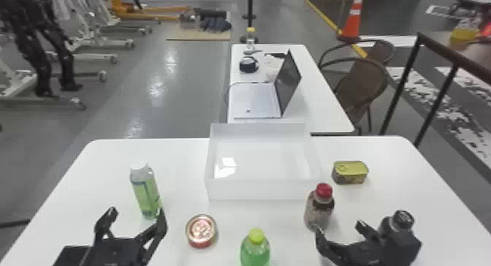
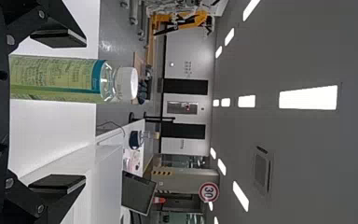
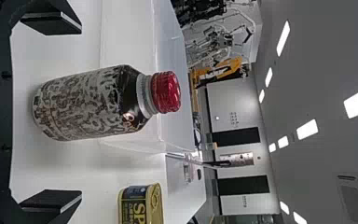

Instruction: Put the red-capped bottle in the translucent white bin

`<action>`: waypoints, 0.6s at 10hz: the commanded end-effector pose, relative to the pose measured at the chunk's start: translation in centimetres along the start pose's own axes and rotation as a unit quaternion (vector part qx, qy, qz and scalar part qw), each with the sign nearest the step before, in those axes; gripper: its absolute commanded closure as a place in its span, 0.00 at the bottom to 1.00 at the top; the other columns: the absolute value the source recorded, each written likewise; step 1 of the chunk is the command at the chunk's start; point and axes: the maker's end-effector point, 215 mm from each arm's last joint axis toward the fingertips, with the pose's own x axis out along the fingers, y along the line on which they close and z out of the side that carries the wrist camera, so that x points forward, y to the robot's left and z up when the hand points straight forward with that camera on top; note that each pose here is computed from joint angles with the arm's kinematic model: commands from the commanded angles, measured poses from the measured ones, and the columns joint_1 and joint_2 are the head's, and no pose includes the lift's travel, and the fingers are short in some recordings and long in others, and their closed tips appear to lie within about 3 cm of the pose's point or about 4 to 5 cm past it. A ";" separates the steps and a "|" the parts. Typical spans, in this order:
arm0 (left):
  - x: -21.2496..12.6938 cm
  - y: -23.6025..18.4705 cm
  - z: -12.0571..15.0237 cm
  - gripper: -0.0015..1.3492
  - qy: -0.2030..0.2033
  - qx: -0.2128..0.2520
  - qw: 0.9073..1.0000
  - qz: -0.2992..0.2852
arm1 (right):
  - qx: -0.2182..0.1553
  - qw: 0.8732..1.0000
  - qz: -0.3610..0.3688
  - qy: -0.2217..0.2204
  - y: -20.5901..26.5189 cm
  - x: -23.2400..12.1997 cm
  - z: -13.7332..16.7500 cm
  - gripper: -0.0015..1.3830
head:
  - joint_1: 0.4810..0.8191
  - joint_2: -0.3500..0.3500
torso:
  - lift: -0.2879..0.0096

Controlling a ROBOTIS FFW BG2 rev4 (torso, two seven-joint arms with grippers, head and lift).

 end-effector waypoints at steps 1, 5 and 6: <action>0.0 0.0 -0.1 0.19 0.000 -0.002 1.000 0.001 | -0.002 1.000 0.009 -0.001 0.1 1.0 -0.2 0.06 | 0.20 0.50 | 0.63; 0.0 -0.1 -0.1 0.19 -0.002 -0.006 1.000 0.001 | -0.017 0.999 0.031 -0.002 0.3 3.5 0.5 0.06 | 0.20 0.50 | 0.63; 0.0 0.0 0.0 0.19 -0.003 -0.008 1.000 0.002 | -0.032 0.999 0.034 -0.001 0.4 3.9 0.8 0.06 | 0.20 0.50 | 0.63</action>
